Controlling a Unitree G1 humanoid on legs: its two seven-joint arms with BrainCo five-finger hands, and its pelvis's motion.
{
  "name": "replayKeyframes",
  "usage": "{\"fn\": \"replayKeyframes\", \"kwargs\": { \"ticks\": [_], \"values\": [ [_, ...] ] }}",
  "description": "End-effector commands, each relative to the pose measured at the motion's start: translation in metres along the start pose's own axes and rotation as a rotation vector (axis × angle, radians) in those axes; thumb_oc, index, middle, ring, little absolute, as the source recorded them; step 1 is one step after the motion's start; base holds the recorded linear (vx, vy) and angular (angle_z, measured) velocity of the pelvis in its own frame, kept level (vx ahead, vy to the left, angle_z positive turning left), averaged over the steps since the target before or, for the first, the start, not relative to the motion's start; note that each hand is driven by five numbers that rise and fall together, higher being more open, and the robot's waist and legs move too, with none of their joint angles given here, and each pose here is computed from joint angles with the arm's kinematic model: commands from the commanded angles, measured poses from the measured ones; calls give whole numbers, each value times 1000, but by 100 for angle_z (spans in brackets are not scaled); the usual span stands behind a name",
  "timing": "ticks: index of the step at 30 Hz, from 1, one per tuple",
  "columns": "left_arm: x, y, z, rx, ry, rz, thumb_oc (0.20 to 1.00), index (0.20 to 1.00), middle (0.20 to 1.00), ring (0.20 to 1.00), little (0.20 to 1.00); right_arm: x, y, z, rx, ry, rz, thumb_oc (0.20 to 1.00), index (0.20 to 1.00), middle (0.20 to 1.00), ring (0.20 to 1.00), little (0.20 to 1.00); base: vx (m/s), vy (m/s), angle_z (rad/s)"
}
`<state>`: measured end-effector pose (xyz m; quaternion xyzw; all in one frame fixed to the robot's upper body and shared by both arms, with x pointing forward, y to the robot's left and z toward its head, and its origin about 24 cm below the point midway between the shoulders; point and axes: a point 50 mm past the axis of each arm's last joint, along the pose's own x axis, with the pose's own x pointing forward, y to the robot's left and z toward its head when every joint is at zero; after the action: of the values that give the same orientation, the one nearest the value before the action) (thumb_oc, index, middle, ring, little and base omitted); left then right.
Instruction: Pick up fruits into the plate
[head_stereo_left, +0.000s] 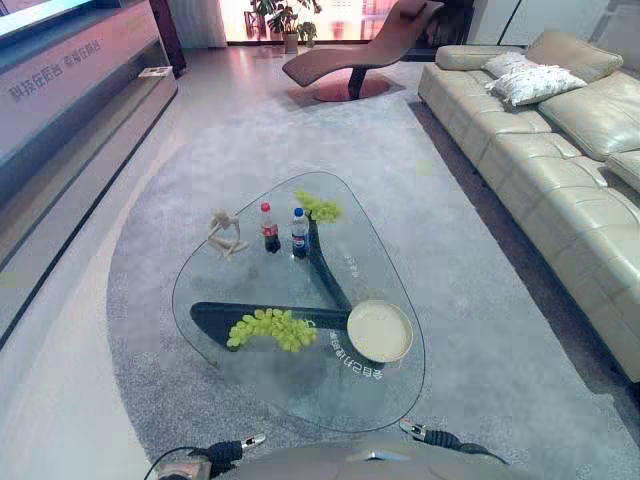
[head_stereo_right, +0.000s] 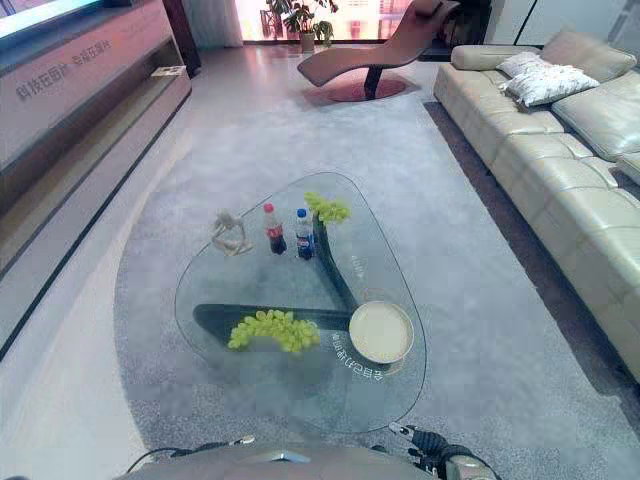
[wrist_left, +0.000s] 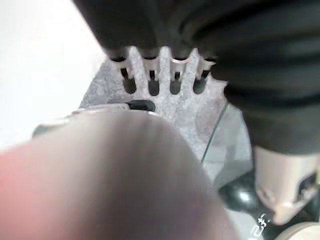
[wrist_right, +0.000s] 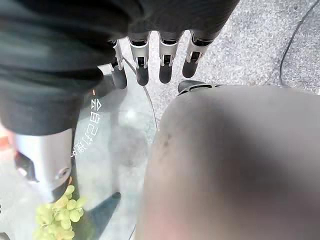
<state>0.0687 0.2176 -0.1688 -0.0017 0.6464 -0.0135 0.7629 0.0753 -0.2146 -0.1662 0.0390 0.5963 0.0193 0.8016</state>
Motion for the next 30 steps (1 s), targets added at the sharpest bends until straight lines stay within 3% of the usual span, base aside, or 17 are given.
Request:
{"fn": "replayKeyframes", "kwargs": {
  "ticks": [1, 13, 17, 23, 30],
  "values": [
    [1, -3, 12, 79, -6, 19, 1000, 1000, 1000, 1000, 1000, 5, 10, 18, -32, -24, 34, 1000, 1000, 1000, 1000, 1000, -2, 60, -21],
    [1, 2, 18, 190, -22, 115, 1000, 1000, 1000, 1000, 1000, 6, 12, 22, -26, -19, 35, 1000, 1000, 1000, 1000, 1000, 18, -7, 0],
    [-2, 6, 38, 345, -107, 151, 1000, 1000, 1000, 1000, 1000, 5, 10, 29, -41, -26, 42, 1000, 1000, 1000, 1000, 1000, 47, -22, -9],
    [-17, 7, 111, 526, -364, 266, 1000, 1000, 1000, 1000, 1000, 2, 3, 64, -63, -114, 46, 1000, 1000, 1000, 1000, 1000, -112, -22, -15],
    [-81, 35, 222, 731, -716, 527, 1000, 1000, 1000, 1000, 1000, -14, -15, 124, -100, -280, 49, 1000, 1000, 1000, 1000, 1000, -132, 11, -12]
  ]
}}
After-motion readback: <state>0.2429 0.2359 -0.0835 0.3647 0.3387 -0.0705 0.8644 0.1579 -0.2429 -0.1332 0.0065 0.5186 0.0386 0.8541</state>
